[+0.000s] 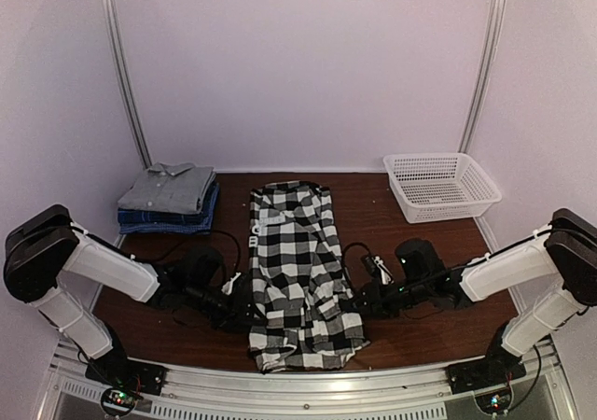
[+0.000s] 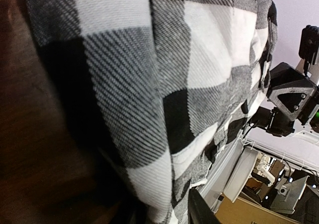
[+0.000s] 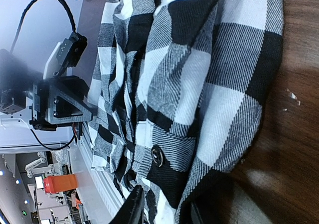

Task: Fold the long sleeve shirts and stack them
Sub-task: Pick up the rectangle-folded shirt from the center of the board.

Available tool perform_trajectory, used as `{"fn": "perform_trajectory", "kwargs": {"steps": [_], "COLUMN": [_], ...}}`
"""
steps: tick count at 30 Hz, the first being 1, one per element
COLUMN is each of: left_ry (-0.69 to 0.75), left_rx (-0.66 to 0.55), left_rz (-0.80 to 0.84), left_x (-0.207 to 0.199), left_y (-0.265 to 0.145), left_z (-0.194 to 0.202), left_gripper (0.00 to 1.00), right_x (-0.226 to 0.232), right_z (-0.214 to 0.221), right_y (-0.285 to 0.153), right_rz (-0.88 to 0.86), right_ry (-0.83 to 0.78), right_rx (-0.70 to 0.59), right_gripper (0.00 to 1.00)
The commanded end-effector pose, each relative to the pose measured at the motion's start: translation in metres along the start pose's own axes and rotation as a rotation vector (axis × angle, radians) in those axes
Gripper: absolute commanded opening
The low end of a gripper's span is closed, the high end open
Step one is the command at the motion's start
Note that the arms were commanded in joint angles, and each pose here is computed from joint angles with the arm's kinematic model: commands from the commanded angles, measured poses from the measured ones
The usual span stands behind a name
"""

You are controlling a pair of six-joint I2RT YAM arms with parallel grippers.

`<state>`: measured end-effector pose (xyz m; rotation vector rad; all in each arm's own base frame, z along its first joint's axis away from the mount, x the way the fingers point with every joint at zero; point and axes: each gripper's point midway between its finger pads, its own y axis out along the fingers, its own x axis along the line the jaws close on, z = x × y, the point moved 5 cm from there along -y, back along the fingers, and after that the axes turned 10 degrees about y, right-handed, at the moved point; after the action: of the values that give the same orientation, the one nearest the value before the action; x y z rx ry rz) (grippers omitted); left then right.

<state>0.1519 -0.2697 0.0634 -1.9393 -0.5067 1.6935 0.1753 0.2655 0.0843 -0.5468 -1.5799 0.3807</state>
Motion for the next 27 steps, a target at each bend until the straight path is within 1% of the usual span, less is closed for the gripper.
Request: {"fn": "perform_trajectory", "kwargs": {"steps": [1,11,14,18,20,21,23,27], "left_ry": [0.033,0.019,0.018,0.022,0.019,0.017,0.009,-0.028], "left_rx": [-0.002,0.042,0.026,0.004,-0.012,-0.019,-0.037,-0.093], "left_rz": [0.033,0.040,0.071,0.123,0.171,0.192,0.226,0.298], "left_x": [-0.005,-0.006,-0.011,-0.024,-0.033,-0.038,-0.046,-0.056], "left_y": [0.003,0.012,0.013,0.012,0.010,0.008,0.004,-0.012], "left_z": [0.001,0.020,0.017,0.010,0.006,0.005,0.001,-0.008], "left_gripper": [0.33,0.34,0.27,0.08,0.02,0.00,0.00,0.00], "right_x": [-0.004,0.000,0.001,0.005,0.010,0.012,0.017,0.033], "right_z": [0.003,0.002,0.003,0.002,0.002,0.001,0.000,-0.005], "right_y": [0.000,0.003,0.004,0.004,0.003,0.002,0.000,-0.002], "right_rz": [0.003,-0.021,-0.027,-0.044,-0.054,-0.059,-0.071,-0.125], "right_ry": [-0.008,-0.008,-0.008,-0.011,-0.015,-0.016,-0.017,-0.009], "right_rx": [-0.004,0.011,0.021,0.024,0.022,0.022,0.018,0.020], "right_gripper": [0.31,0.20,0.16,0.10,0.06,0.04,0.00,0.00]}}
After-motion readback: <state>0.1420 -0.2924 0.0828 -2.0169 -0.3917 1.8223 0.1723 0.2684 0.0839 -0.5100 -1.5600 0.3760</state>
